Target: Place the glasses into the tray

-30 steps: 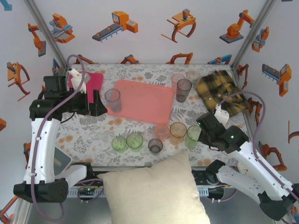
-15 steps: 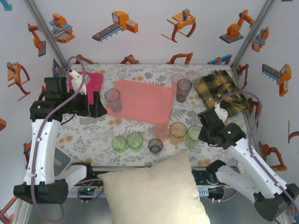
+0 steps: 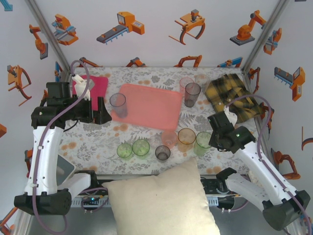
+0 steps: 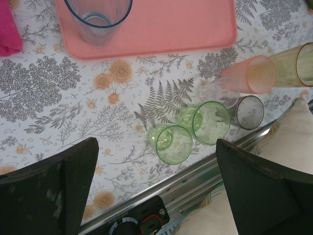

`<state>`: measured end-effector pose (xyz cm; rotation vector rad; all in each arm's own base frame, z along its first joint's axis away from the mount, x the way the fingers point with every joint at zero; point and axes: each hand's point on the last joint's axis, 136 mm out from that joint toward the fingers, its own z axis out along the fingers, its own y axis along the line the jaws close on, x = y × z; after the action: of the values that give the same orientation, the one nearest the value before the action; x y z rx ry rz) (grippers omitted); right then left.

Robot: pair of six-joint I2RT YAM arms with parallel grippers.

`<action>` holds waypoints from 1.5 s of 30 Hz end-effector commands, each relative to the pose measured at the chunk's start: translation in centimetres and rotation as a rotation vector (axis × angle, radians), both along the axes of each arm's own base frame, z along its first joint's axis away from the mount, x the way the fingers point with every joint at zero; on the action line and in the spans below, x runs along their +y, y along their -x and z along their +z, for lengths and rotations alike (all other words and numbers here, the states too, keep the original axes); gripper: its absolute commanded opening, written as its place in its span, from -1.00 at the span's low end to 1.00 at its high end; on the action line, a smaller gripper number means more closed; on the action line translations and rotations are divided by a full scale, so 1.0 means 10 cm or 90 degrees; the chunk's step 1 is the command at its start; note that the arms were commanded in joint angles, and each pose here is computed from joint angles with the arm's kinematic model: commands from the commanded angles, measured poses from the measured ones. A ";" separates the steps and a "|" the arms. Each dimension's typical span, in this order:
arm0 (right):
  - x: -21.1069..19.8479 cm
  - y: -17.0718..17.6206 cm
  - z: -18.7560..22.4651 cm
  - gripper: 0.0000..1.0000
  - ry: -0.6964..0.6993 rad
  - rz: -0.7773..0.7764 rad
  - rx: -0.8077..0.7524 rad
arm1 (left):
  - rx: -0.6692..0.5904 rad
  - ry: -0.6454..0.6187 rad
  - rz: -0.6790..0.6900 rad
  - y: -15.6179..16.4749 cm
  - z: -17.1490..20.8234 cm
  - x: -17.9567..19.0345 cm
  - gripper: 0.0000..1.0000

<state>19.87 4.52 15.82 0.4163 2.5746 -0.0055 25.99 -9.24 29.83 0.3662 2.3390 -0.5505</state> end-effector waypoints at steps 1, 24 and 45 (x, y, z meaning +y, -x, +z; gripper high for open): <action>-0.01 0.00 -0.05 -0.53 0.009 0.007 0.013 | 0.001 -0.010 -0.012 0.07 -0.03 0.00 0.94; -0.16 -0.03 0.26 -1.00 0.032 -0.012 -0.013 | 0.002 -0.040 0.027 -0.03 -0.04 0.11 0.94; -0.01 -0.53 1.65 -1.00 0.059 0.063 -0.129 | -0.002 -0.091 0.160 -0.23 -0.05 0.51 0.94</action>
<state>24.33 4.31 30.70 0.2972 2.3959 -0.0180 27.83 -4.85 28.25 0.1833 2.4151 -0.2892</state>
